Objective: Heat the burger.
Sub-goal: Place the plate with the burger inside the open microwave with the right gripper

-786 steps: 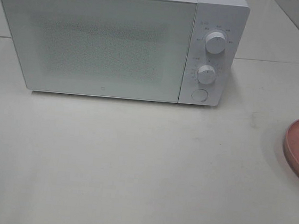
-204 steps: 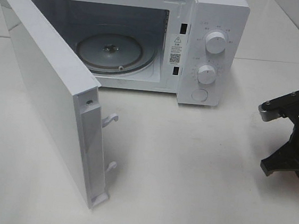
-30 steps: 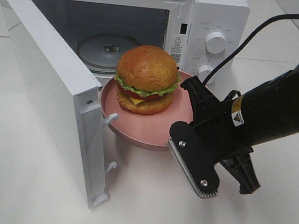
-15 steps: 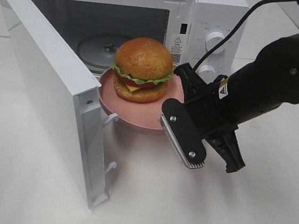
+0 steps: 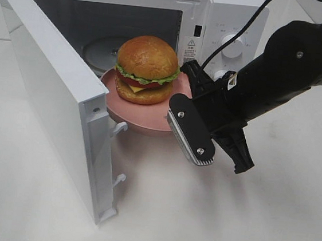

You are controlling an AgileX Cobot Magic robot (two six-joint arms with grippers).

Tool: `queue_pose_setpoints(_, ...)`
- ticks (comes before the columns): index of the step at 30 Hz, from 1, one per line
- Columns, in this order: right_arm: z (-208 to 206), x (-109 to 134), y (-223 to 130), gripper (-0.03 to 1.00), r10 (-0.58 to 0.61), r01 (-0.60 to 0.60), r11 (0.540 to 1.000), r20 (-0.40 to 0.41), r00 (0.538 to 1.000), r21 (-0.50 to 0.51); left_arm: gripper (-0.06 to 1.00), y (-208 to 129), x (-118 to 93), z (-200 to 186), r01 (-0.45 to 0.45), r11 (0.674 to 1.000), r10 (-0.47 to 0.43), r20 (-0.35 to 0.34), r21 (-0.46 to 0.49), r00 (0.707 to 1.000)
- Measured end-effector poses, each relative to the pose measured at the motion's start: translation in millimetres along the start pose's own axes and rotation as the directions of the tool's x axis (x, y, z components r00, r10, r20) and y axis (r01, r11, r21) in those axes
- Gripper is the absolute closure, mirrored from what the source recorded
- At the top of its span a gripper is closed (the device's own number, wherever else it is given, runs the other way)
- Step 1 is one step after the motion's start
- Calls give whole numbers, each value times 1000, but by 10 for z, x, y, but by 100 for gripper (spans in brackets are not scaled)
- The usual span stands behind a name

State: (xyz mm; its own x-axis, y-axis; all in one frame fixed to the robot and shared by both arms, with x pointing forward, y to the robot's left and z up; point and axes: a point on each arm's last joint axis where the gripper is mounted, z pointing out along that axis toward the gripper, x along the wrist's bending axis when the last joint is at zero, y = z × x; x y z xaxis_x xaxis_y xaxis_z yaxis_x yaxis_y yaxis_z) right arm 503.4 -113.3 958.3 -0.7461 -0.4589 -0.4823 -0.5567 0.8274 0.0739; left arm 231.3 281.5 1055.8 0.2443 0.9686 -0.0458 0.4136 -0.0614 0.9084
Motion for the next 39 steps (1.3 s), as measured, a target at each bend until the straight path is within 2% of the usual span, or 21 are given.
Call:
queue_pose_setpoints(21, 199, -413, 36, 93, 22, -24, 999, -30, 999, -37, -3, 0, 0, 0, 0, 1000, 0, 0, 0, 1000)
queue_pose_setpoints(39, 366, -676, 9, 93, -49, 49, 999, -25, 998, 2, -3, 0, 0, 0, 0, 1000, 0, 0, 0, 1000)
